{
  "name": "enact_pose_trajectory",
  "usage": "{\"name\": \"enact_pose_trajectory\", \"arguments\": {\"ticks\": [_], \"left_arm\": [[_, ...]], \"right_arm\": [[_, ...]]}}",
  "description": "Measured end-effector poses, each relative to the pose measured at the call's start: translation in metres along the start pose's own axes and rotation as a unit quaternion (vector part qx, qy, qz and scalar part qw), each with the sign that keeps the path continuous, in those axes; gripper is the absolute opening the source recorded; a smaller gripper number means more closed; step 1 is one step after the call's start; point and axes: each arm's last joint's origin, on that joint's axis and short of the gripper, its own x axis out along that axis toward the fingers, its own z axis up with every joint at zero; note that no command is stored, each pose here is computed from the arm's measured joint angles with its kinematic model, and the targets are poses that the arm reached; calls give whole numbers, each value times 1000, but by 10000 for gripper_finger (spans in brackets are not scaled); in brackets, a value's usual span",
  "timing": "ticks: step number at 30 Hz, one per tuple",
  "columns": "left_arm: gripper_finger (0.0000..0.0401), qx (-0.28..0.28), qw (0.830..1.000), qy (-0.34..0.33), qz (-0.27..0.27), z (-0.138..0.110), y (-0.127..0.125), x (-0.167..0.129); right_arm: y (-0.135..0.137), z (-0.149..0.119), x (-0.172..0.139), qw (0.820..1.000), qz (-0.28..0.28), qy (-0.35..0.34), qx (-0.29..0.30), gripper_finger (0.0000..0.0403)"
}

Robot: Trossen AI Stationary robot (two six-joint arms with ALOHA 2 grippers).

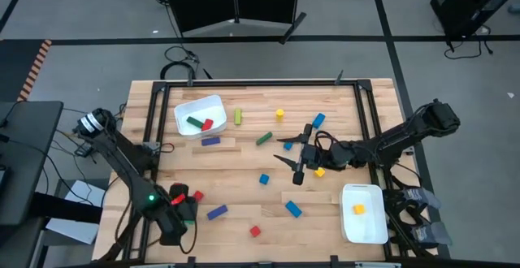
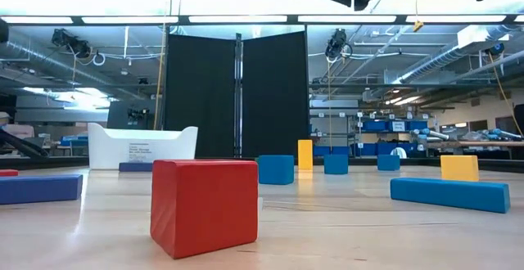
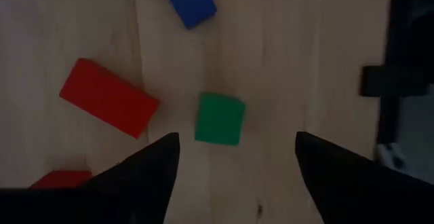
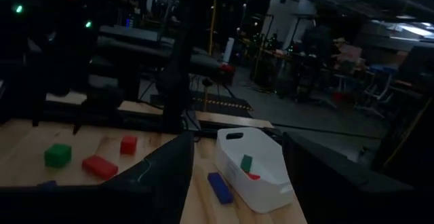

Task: Sort blocks by size
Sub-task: Put the small green block into the bottom white bin

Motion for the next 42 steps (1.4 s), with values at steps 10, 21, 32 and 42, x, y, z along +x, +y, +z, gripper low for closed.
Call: {"name": "enact_pose_trajectory", "arguments": {"ticks": [10, 21, 32, 42], "left_arm": [[344, 7, 998, 32, 50, 2, -5, 35], [283, 8, 997, 51, 64, 3, -10, 61], [137, 8, 997, 55, 61, 4, -12, 67], [139, 24, 999, -31, 30, 26, -21, 35]], "right_arm": [[5, 2, -3, 1000, 0, -4, 3, 236], [5, 3, -3, 1000, -1, -7, 5, 236], [10, 5, -7, 1000, -12, -6, -7, 236], [26, 22, -16, 999, -16, -21, -20, 236]]}}
